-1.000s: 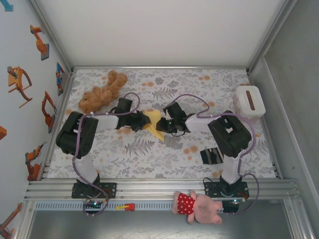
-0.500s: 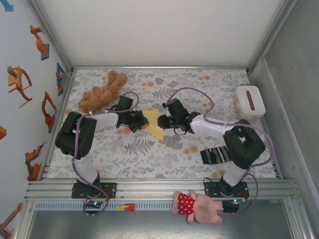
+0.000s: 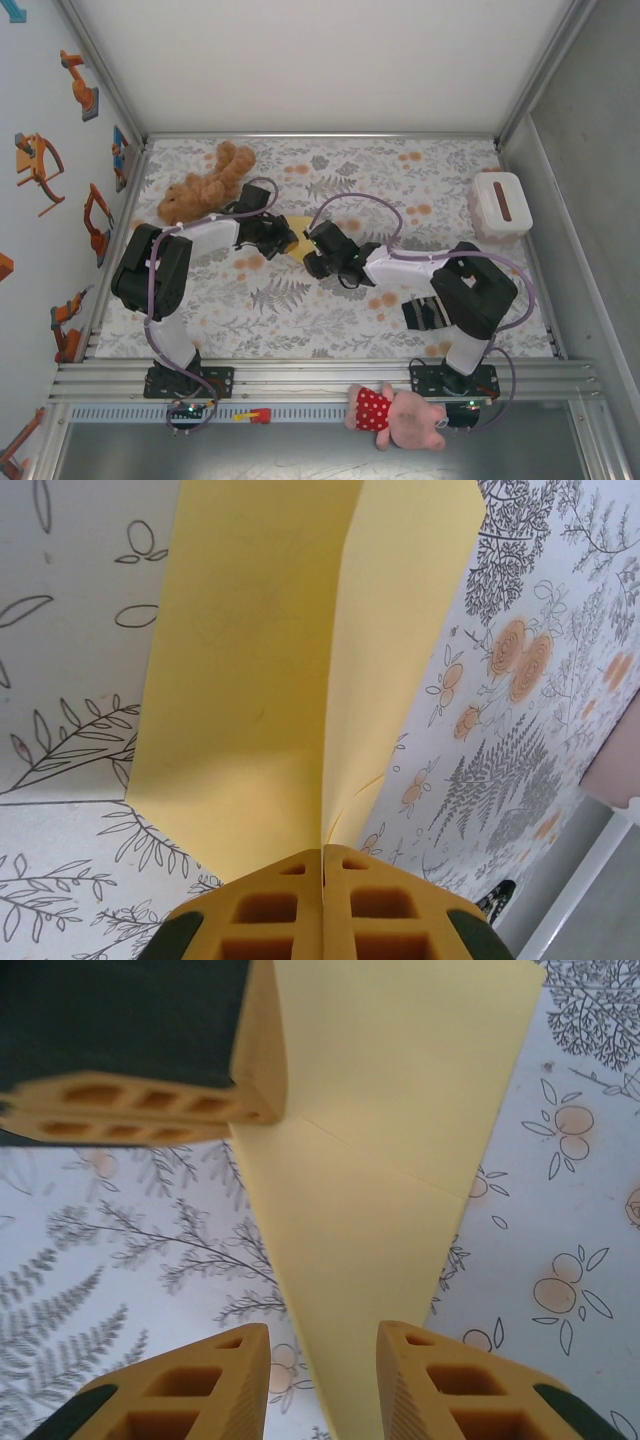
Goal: Fold a paper plane with a square sheet of paper (pick it up from the middle)
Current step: Fourth fold the wing at the center of the table.
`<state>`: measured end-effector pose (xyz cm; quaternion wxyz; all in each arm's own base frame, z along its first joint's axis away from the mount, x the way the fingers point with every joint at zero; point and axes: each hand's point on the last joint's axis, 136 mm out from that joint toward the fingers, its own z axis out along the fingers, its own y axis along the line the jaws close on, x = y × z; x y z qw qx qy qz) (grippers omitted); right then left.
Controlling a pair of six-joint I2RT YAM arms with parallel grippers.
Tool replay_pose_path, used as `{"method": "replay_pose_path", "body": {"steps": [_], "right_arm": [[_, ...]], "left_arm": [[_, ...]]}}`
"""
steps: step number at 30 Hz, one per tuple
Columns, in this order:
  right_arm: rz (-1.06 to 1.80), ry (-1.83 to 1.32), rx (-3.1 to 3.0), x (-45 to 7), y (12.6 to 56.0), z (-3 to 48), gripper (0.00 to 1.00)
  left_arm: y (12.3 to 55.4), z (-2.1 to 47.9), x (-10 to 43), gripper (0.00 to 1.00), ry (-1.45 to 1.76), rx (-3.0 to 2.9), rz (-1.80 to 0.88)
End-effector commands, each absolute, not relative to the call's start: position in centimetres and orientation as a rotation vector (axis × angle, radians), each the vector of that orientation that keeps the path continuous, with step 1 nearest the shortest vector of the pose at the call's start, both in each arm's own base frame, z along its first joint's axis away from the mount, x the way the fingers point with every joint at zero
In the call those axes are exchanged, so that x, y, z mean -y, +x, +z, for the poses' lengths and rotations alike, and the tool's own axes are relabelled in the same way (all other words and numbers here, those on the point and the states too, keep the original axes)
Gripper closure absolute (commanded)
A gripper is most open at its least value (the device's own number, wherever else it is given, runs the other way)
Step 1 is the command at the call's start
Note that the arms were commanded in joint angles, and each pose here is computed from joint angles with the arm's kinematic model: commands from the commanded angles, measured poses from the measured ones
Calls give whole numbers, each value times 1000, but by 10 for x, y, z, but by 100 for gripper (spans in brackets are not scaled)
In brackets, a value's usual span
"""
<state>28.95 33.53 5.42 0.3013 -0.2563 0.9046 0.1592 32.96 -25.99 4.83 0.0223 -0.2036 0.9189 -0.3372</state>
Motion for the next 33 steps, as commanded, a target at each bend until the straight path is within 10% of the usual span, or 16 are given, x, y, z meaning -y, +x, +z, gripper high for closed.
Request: {"method": "replay_pose_path", "body": {"steps": [1,33], "right_arm": [[363,-718,-2356,-338,294,49,67],[295,-748,-2372,-337,299,28,80]], "left_arm": [[331,51,261,95,-671,-2862,-1020],[326,54,262,85,-676,-2878,-1000]]}}
